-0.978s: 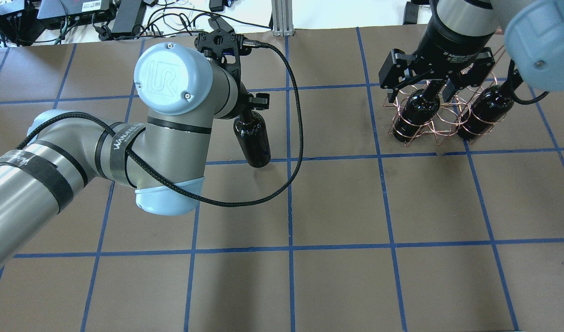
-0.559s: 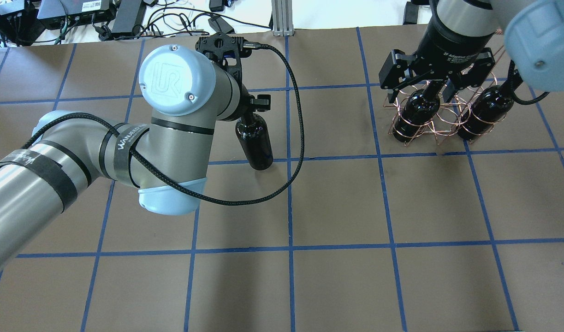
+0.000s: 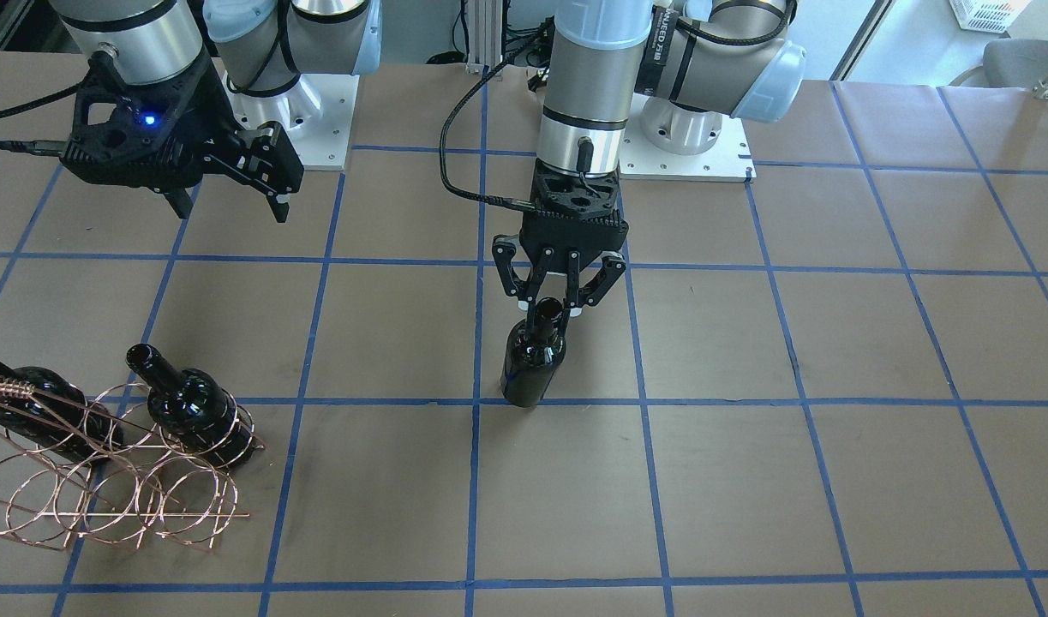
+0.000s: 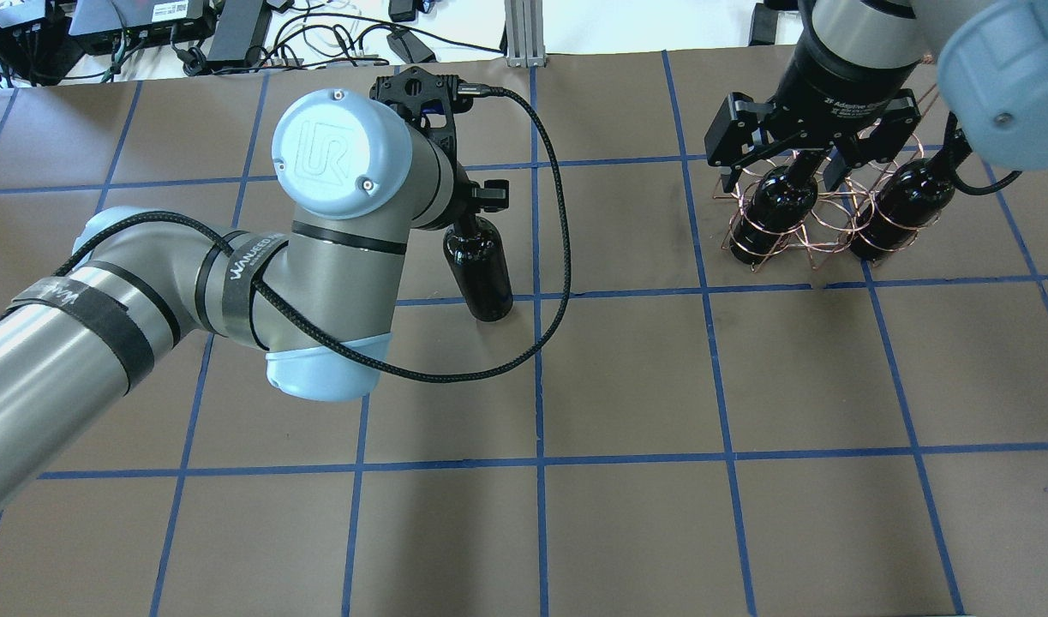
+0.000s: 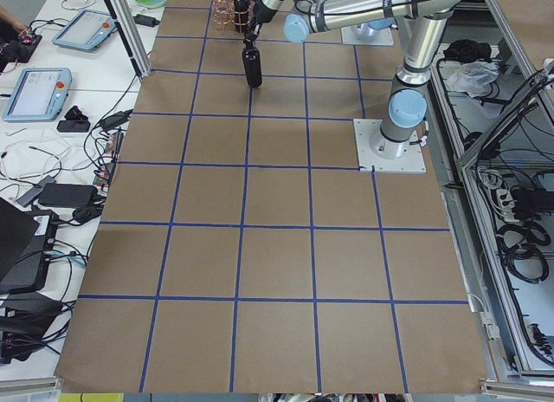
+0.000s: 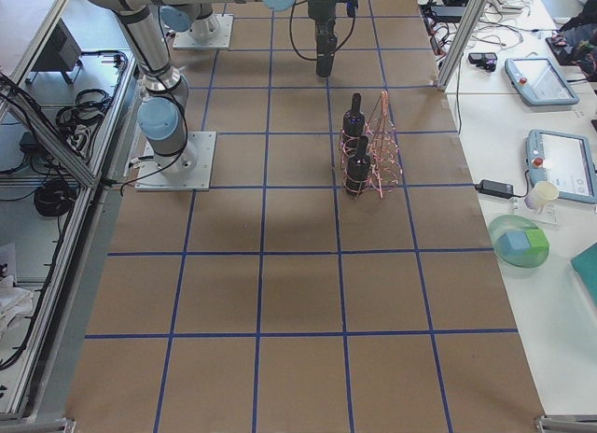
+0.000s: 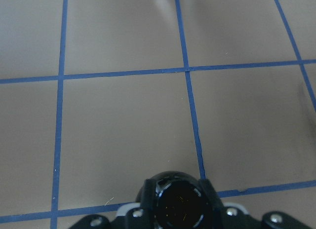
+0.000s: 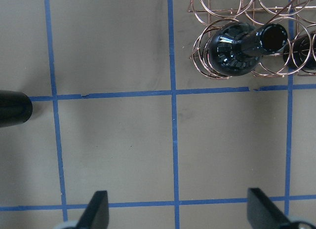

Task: Place wine into wine basket
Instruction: 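Lower the bottle upright onto the table with the left gripper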

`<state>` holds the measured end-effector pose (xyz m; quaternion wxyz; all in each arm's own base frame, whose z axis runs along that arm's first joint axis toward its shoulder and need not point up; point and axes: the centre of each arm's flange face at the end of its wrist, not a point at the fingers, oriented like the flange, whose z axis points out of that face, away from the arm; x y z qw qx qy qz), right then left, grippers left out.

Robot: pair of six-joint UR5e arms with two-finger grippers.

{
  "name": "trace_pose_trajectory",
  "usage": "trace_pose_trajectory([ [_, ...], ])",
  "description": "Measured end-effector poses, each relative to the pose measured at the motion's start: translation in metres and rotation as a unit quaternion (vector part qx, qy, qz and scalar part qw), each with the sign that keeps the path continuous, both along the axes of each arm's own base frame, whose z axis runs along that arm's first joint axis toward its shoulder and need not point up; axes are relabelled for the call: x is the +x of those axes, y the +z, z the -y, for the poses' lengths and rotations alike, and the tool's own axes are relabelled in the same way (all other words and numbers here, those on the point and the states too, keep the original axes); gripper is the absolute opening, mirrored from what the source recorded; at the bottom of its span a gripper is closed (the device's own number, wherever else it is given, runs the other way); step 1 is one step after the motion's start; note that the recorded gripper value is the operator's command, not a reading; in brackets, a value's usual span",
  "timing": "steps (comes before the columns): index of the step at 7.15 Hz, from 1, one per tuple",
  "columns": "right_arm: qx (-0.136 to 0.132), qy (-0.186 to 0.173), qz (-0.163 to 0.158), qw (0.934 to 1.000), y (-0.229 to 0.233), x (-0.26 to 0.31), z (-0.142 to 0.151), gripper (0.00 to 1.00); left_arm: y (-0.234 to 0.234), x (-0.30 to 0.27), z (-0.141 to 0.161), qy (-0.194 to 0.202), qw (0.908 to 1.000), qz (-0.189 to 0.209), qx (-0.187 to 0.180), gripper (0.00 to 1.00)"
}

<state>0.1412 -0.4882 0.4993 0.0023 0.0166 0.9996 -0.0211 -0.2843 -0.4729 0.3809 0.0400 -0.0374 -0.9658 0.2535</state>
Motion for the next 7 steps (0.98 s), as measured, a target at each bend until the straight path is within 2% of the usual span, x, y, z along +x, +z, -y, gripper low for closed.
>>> trace_pose_trajectory([
  [7, 0.005, 0.0, 0.0, 1.0, -0.005, 0.0, -0.001, 1.0, -0.012, -0.012, -0.003, -0.005, 0.9998, 0.02, 0.006, 0.0],
])
